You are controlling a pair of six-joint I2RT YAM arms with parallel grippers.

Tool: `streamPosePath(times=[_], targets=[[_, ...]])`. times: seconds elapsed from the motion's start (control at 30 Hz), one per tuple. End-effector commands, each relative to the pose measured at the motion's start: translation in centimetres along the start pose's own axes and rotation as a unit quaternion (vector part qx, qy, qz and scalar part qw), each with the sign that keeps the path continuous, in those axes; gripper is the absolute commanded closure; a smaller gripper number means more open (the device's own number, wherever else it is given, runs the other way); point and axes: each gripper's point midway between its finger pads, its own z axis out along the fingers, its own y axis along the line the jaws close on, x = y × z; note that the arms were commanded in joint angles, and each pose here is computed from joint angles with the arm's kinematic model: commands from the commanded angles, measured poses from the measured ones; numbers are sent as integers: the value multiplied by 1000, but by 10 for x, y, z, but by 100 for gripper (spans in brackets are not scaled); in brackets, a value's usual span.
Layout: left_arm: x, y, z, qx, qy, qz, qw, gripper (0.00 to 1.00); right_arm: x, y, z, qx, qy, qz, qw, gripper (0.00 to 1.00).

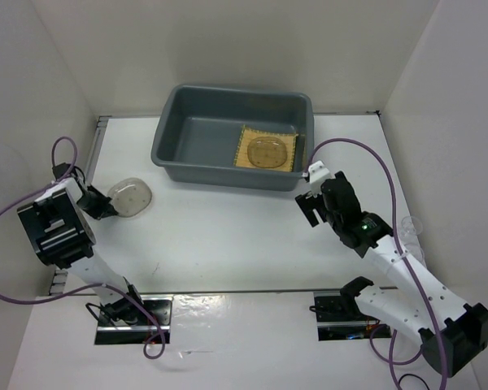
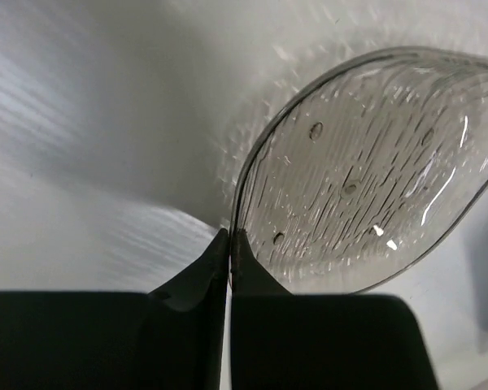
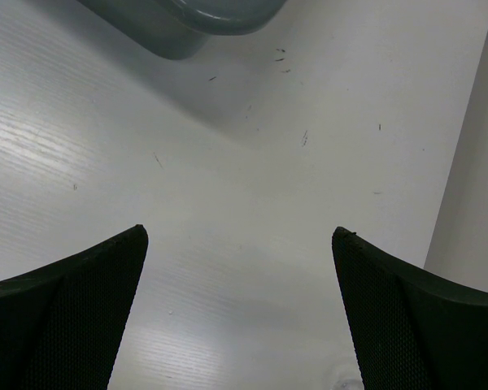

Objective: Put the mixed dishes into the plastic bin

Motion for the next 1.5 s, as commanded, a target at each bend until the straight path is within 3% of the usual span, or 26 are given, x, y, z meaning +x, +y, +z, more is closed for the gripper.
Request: streamPosePath(times=[0.0,0.1,0.17,0.2,0.3,0.33,0.4,0.43,0.6,0.63,0.67,0.7,0.73,0.8,0.83,0.87,0.93,0.97,1.17,1.37,1.47], targets=[[-11,2,-1,-17,-24,-12,999,100,-7,1,3,3,-14,6,1000,2],[-33,-13,-45,-20,-78,-72,994,100,-5,2,5,2,-10,5,1000,2],[-48,-43,-87,39,-126,-139,981,100,-4,3,7,1,-6,3,1000,2],[-58,-64,-116,82,-165,-146,972,100,-2,4,9,0,-1,1,1000,2],[-80,-115,-169,160,-207,-165,951,100,-2,4,9,0,-1,1,1000,2],[-94,-144,-197,196,-227,-142,943,100,-2,2,9,7,1,1,1000,2],[-104,-180,-212,246,-214,-97,940,100,-4,-6,7,31,-3,18,999,2],[-108,-214,-245,293,-226,-45,928,100,-6,-12,5,43,-10,24,999,2],[-89,-307,-262,366,-192,107,904,100,0,-37,2,105,-8,51,993,2],[-69,-328,-232,355,-153,143,911,100,3,-40,3,114,-6,58,992,2],[-64,-353,-254,378,-164,176,894,100,3,-42,3,119,-5,59,991,2],[-48,-364,-245,375,-136,196,896,100,3,-49,0,135,-8,66,989,2],[-24,-387,-201,362,-93,234,898,100,4,-52,0,139,-5,69,988,2],[11,-403,-181,345,-44,270,898,100,6,-56,0,147,-3,77,986,2],[28,-440,-187,384,-66,308,868,100,8,-55,-1,147,-3,77,986,2],[43,-450,-190,414,-56,323,849,100,8,-55,-1,147,-3,77,986,2],[68,-453,-149,386,-6,322,865,100,8,-55,-1,147,-3,77,986,2],[97,-459,-139,375,1,353,857,100,7,-56,-3,149,-8,79,986,2],[163,-472,-82,354,56,363,860,100,7,-60,-5,153,-11,83,985,2],[194,-469,-18,323,98,343,877,100,6,-61,-6,153,-14,87,984,2],[195,-474,-8,327,100,324,882,100,6,-62,-7,153,-13,82,985,2]])
